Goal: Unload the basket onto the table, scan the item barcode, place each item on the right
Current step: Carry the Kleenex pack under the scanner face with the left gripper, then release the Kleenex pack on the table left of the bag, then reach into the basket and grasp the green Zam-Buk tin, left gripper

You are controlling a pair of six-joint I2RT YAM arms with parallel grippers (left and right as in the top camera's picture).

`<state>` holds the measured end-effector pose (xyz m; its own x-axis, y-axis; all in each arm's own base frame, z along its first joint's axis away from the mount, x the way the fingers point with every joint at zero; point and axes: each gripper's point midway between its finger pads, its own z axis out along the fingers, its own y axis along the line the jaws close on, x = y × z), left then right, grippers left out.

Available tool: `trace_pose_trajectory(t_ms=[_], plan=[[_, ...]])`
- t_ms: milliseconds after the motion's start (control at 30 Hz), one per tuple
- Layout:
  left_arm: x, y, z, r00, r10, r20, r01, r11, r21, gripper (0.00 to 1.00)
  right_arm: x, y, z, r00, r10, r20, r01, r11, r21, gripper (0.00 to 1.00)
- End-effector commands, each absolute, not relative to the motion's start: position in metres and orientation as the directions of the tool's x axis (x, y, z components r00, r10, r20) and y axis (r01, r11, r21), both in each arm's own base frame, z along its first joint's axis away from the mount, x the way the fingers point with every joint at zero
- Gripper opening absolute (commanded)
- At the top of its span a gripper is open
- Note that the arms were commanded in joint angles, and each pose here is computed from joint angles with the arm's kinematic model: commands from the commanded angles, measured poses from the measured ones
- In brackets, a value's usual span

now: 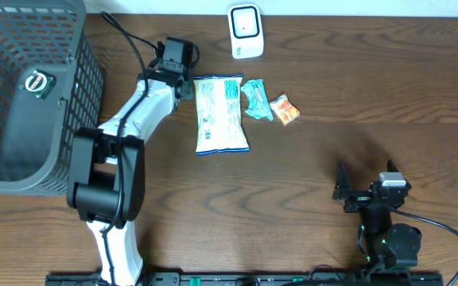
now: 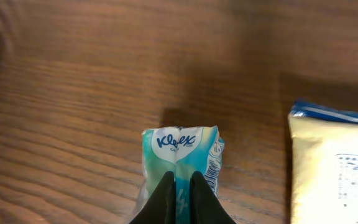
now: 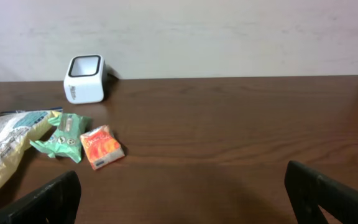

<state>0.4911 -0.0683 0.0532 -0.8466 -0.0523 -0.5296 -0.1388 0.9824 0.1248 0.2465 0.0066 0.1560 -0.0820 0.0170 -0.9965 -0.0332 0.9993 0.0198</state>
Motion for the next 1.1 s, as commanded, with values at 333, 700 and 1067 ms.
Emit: trace_pose_trajectory(t_ms=[333, 700, 1067], plan=[[0.501, -0.095, 0.056, -0.836, -0.011, -0.549, -0.041, 0.998, 0.042, 0.26, 0.246, 0.004, 0.155, -0.083, 0.028, -0.996, -0.021, 0.999, 0.03, 0.99], [0.511, -0.069, 0.249, -0.512, -0.111, -0.852, -0.081, 0.993, -0.081, 0.83, 0.246, 0.004, 0.155, -0.083, 0.028, -0.996, -0.021, 0.999, 0.03, 0.99], [0.454, 0.137, 0.413, -0.014, -0.246, -0.969, -0.421, 0.881, -0.218, 0.98, 0.246, 0.004, 0.155, -0.083, 0.028, -0.996, -0.021, 0.999, 0.03, 0.99]])
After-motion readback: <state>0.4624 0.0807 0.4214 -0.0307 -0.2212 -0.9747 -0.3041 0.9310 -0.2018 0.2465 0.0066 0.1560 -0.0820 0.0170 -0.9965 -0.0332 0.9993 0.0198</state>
